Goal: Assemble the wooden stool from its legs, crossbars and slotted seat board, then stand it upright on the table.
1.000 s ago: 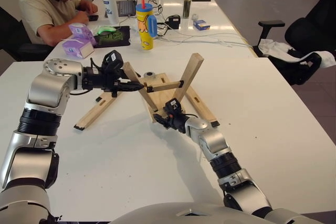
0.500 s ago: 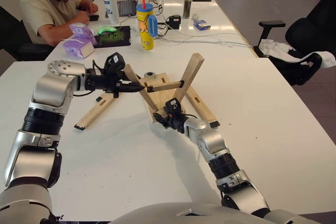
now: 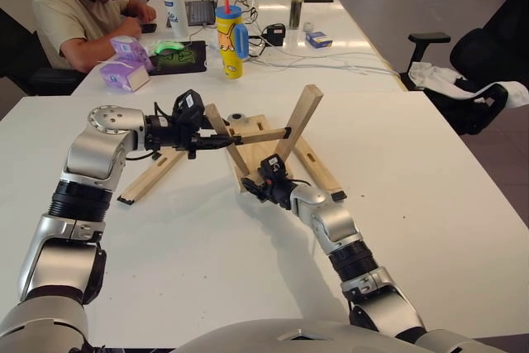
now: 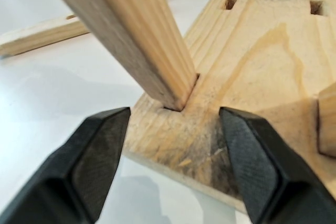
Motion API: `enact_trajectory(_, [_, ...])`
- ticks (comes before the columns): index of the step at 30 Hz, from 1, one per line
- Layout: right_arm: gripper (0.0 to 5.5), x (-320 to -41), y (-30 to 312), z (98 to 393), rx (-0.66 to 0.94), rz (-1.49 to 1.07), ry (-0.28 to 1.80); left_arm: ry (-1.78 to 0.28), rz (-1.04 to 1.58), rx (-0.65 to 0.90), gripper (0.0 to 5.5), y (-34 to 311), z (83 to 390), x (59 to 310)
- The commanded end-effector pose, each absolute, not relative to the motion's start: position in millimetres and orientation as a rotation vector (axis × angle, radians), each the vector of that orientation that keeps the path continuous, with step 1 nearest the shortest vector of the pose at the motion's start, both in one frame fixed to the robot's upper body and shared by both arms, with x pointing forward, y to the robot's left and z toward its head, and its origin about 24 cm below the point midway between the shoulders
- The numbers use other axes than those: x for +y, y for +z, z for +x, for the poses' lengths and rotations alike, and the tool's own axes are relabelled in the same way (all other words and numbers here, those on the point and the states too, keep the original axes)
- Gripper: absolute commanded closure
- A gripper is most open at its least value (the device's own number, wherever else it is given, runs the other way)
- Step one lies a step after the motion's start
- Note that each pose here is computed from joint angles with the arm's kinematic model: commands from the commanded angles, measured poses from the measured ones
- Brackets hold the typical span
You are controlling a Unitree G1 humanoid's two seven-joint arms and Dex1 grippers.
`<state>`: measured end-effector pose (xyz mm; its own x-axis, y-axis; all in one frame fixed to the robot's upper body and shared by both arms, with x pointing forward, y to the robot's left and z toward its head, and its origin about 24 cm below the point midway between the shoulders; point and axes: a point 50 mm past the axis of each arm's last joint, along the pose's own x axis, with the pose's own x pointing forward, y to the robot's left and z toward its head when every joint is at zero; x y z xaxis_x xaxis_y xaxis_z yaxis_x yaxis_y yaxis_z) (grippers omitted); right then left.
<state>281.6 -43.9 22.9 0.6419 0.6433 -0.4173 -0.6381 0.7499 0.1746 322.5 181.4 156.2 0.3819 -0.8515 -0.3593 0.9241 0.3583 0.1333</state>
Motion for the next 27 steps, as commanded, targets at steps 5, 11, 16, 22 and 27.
enact_trajectory(5, [3.06, -50.6, 18.7, 257.7, 0.408, 0.218, 0.757, -1.103, 0.330, 0.396, 3.48, 103.8, 322.1, 184.4])
enact_trajectory(11, [3.95, -72.5, 111.2, 247.5, -0.116, 0.154, 0.720, -1.100, 0.331, 0.378, 3.48, 110.3, 323.4, 186.8])
enact_trajectory(16, [4.78, -69.5, 177.2, 261.8, -0.437, -0.004, 0.567, -1.108, 0.331, 0.385, 3.48, 109.0, 323.0, 186.0])
enact_trajectory(22, [5.50, -32.9, 43.4, 291.5, 0.280, -0.256, 0.575, -1.116, 0.325, 0.377, 3.48, 109.7, 325.7, 180.3])
enact_trajectory(27, [5.50, -48.4, 2.7, 273.9, 0.497, -0.269, 0.583, -1.113, 0.318, 0.366, 3.48, 111.5, 324.2, 181.1])
